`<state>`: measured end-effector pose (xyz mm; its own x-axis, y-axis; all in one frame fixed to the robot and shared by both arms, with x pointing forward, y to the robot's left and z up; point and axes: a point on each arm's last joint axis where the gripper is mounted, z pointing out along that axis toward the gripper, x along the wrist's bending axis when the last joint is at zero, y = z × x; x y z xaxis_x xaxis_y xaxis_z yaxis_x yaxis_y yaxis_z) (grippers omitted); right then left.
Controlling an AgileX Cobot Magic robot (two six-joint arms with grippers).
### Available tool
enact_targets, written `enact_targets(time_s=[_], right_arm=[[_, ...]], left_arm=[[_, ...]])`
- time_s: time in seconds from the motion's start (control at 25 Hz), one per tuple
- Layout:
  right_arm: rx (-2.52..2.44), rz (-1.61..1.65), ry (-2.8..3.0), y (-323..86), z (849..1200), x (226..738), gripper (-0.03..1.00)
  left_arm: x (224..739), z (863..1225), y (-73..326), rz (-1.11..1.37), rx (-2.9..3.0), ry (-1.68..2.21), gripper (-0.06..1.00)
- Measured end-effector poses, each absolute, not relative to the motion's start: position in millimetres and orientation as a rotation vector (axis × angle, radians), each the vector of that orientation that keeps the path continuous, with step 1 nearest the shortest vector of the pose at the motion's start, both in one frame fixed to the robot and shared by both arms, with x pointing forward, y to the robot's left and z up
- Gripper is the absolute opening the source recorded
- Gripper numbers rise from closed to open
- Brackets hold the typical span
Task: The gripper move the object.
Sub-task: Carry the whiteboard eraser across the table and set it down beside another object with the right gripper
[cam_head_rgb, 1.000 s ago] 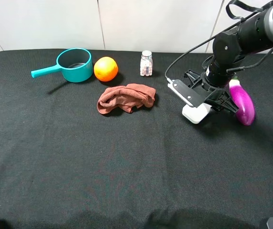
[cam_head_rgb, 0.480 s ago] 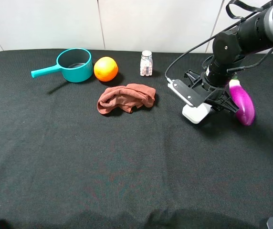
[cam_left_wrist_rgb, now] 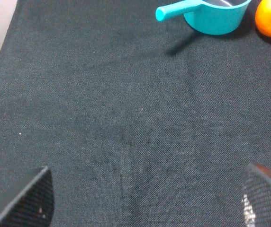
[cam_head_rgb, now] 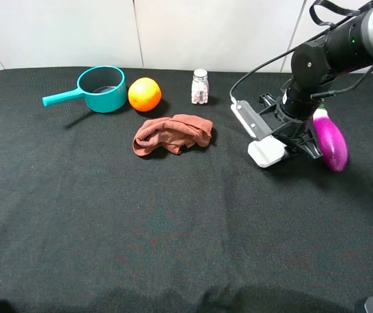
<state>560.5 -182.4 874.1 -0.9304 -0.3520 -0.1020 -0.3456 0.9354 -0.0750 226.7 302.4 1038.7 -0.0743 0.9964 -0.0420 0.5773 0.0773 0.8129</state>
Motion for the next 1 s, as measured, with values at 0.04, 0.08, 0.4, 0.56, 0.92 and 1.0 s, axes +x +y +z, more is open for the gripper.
enact_targets(time_s=[0.04,0.08,0.4,0.56,0.92,1.0], right_arm=[[-0.488,-0.081,2.987,-182.7,874.1,560.5,0.47],[-0.449,-0.079,2.995,-182.7,874.0,560.3,0.47],[-0.209,-0.010,3.030,-180.9,881.6,557.3,0.47],[-0.106,0.014,3.012,-180.7,893.2,556.9,0.47],[0.145,0.027,3.019,-181.8,901.6,553.6,0.47],[0.192,0.027,3.020,-182.2,903.7,552.7,0.47]], left_arm=[[226.7,1038.7,302.4,0.846,1.567,1.726,0.83],[226.7,1038.7,302.4,0.846,1.567,1.726,0.83],[226.7,1038.7,302.4,0.846,1.567,1.726,0.83],[226.7,1038.7,302.4,0.846,1.567,1.726,0.83],[226.7,1038.7,302.4,0.846,1.567,1.726,0.83],[226.7,1038.7,302.4,0.846,1.567,1.726,0.83]])
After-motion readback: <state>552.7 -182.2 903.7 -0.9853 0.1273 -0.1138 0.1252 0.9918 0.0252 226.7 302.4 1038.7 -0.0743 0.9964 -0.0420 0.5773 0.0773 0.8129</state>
